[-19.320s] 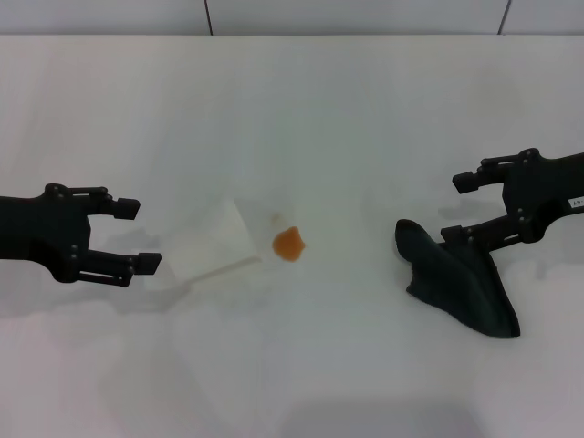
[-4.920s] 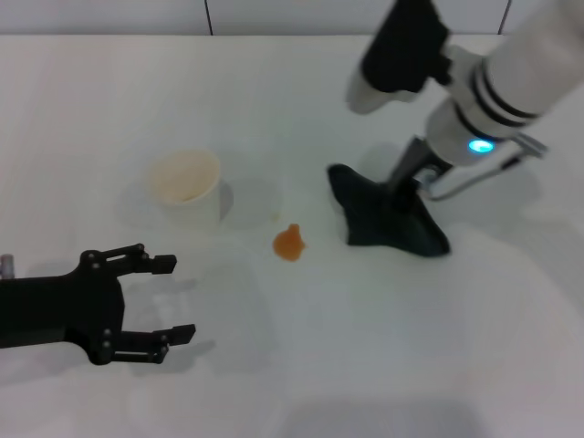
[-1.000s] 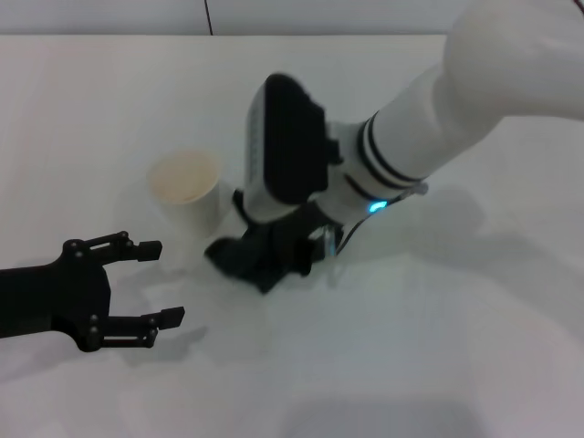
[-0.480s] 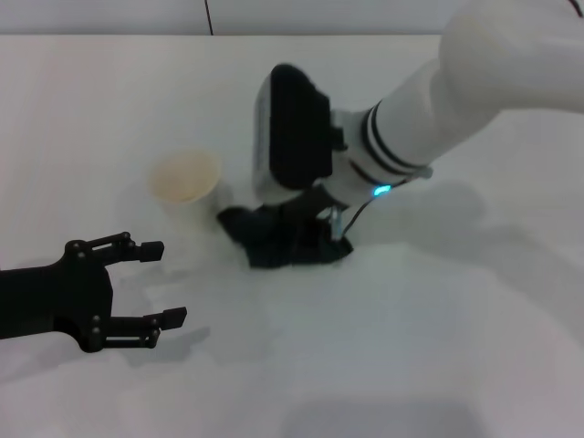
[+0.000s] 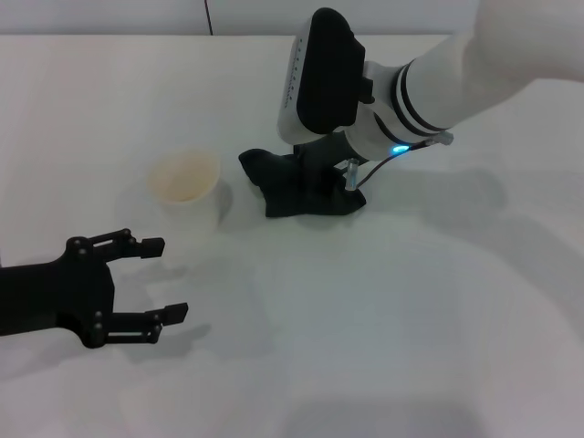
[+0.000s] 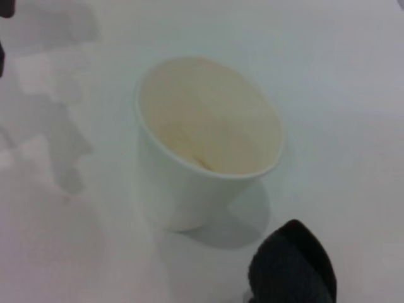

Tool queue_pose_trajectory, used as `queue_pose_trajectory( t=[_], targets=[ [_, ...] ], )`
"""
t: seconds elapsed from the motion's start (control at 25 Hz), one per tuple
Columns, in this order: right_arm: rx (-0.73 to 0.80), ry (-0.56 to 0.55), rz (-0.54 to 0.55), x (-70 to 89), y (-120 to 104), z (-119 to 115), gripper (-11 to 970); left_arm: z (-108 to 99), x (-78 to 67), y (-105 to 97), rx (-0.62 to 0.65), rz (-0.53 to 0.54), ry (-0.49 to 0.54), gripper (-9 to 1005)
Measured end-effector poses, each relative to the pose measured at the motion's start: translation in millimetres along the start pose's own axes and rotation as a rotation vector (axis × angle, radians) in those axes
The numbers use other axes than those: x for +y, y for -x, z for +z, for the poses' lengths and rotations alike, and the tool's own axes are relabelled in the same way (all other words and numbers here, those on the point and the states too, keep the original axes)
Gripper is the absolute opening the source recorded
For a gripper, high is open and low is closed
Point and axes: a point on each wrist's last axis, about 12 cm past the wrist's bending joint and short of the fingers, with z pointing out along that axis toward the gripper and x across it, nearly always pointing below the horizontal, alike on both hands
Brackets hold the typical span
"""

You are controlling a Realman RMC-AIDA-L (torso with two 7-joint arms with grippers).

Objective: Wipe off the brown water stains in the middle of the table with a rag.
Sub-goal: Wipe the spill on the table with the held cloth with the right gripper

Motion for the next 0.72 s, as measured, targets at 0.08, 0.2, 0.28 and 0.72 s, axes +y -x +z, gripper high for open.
queue_pose_trajectory(
  t=[0.08, 0.2, 0.28, 0.72],
  targets=[
    [0.001, 0.022, -0.011, 3.9, 2.6, -0.2, 166, 0.4, 0.4, 0.5, 0.0, 0.001, 0.0, 887],
    [-0.008, 0.101, -0.025, 18.1, 9.1, -0.9, 172, 1.1, 1.3, 1.4, -0.001, 0.0, 0.0, 887],
    [-0.016, 0.149, -0.034, 27.2, 12.3, -2.3, 176, 1.4, 1.8, 1.8, 0.0, 0.001, 0.002, 887],
    [-0.006, 0.223, 0.002, 31.3, -12.7, -28.8, 197, 2.6, 5.2, 4.3, -0.002, 0.006, 0.013, 887]
  ],
)
